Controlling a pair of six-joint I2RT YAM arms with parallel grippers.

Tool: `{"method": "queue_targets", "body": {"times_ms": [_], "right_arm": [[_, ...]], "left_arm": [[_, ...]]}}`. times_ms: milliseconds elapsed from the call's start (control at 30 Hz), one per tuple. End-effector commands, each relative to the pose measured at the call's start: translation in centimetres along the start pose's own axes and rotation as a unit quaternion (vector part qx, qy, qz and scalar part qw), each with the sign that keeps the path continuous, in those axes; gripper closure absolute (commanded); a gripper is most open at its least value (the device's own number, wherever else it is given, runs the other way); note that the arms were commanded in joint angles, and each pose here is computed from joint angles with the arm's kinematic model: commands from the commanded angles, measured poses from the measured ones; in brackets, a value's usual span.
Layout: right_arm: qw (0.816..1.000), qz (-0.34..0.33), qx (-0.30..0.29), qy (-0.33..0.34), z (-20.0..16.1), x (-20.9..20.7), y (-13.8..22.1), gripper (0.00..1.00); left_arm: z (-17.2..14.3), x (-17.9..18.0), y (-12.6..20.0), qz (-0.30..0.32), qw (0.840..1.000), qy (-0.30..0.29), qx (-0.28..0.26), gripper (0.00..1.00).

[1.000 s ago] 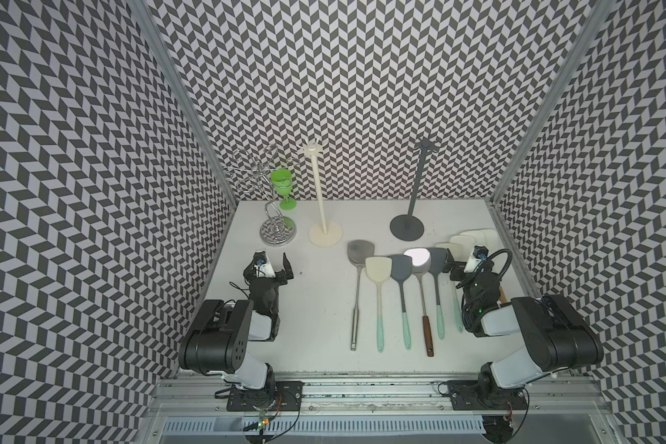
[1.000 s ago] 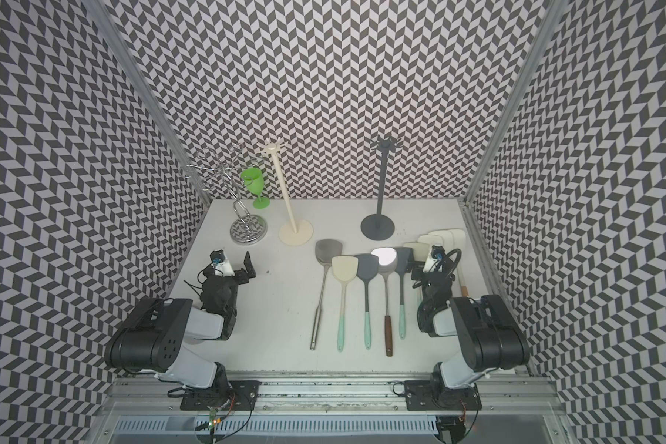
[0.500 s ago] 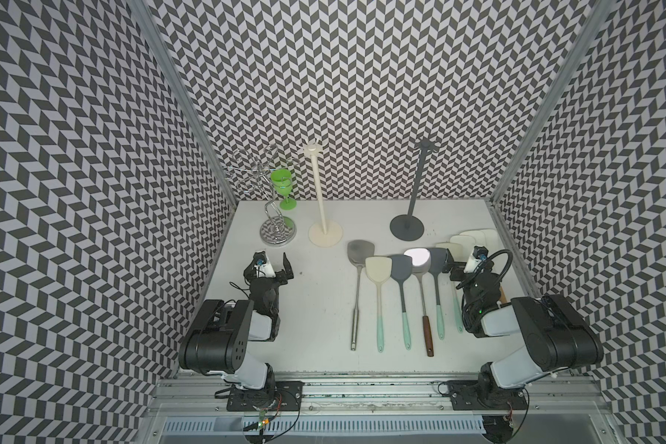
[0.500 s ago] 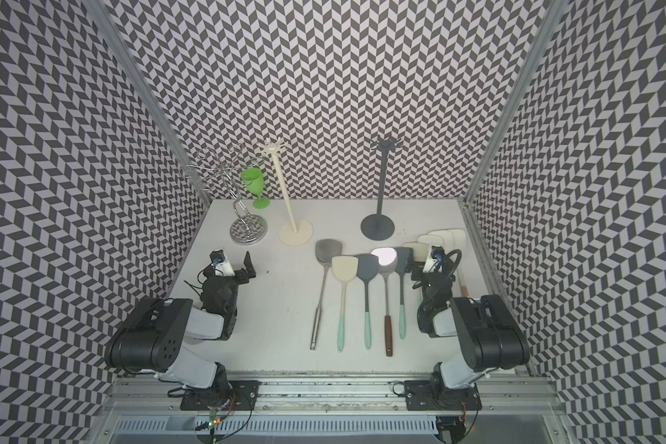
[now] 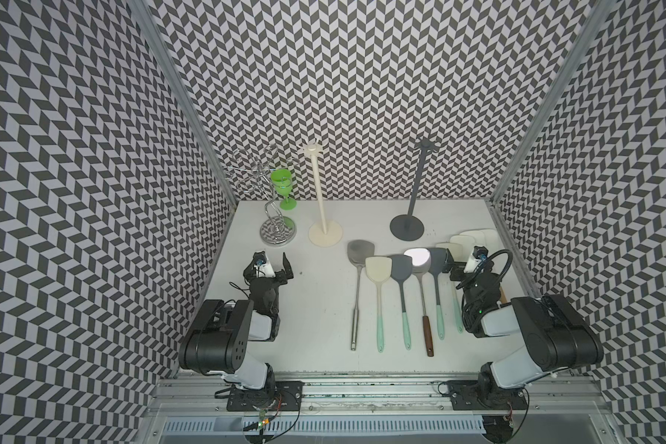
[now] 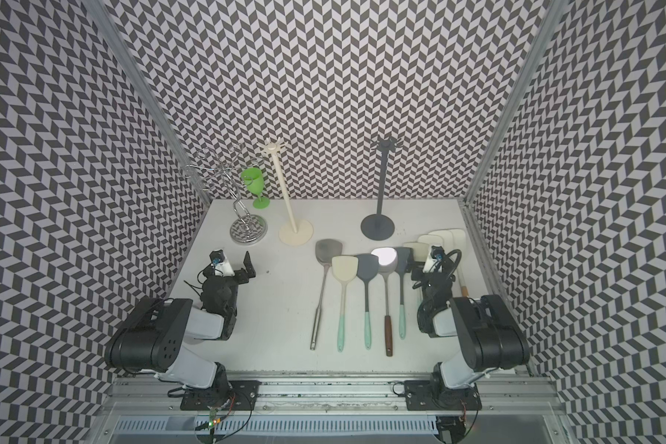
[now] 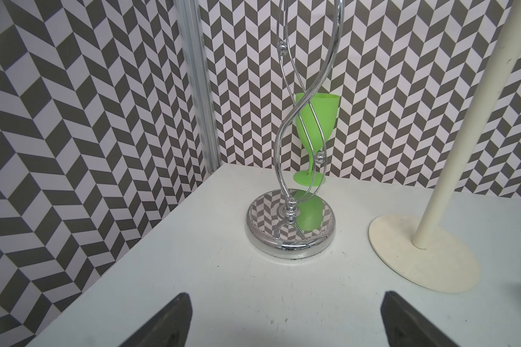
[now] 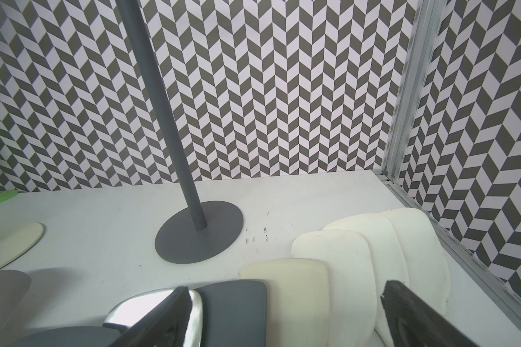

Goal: Take the spatula off the kitchen utensil rack
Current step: Reset both arms

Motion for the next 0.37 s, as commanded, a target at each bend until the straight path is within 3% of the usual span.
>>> {"method": "queue_targets", "body": {"times_ms": [0, 333], "right_arm": [[1.0, 0.01, -0.028, 0.003, 1.02, 0.38, 0.15, 0.0], [1.0, 0.011, -0.027, 0.003, 1.0, 0.36, 0.07, 0.0]], "left_arm": [[0.97, 0.13, -0.14, 0.007, 1.0, 0.006, -0.02, 0.0], [0.96, 0.14, -0.15, 0.007, 1.0, 0.006, -0.02, 0.0]]}}
Point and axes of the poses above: each gripper's point midway between its finger pads, its own y axis back along the fingers, its own x axis along the line the jaws close on, z = x × y, the point moved 3 cm from there along y, back along the fingers, and after that the axes turned 6 degrees about -y, right-handed, at the moved point
